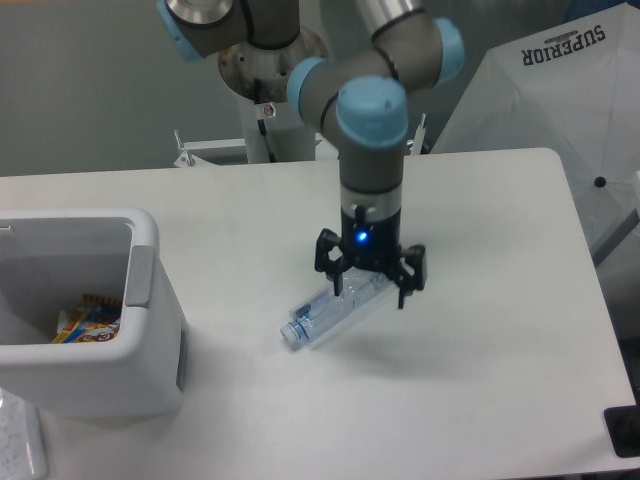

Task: Place the trash in the trash can
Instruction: 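Move the open gripper over the clear plastic water bottle, then lower the gripper and close it around the bottle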

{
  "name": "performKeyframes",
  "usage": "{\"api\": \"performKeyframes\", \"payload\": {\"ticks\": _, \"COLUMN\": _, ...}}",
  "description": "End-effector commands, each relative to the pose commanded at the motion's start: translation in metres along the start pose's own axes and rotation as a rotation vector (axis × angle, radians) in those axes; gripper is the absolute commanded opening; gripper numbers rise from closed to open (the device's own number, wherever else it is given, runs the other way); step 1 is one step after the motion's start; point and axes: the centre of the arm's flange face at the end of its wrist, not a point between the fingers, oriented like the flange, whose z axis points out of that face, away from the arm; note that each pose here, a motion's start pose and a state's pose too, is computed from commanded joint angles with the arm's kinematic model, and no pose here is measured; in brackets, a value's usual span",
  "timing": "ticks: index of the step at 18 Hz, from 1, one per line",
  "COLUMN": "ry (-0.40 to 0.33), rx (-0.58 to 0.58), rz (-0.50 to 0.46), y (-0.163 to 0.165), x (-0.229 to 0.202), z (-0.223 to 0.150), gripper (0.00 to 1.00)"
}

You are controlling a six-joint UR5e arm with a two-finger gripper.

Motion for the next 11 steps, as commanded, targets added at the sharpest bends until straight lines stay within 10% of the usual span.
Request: {"api": "performKeyframes", "payload": {"ticks": 11, "ry": 0.096, "rx": -0.085, "rz": 0.116, "y": -0.019, "x": 0.041, "z": 0.071, "gripper": 1.00}}
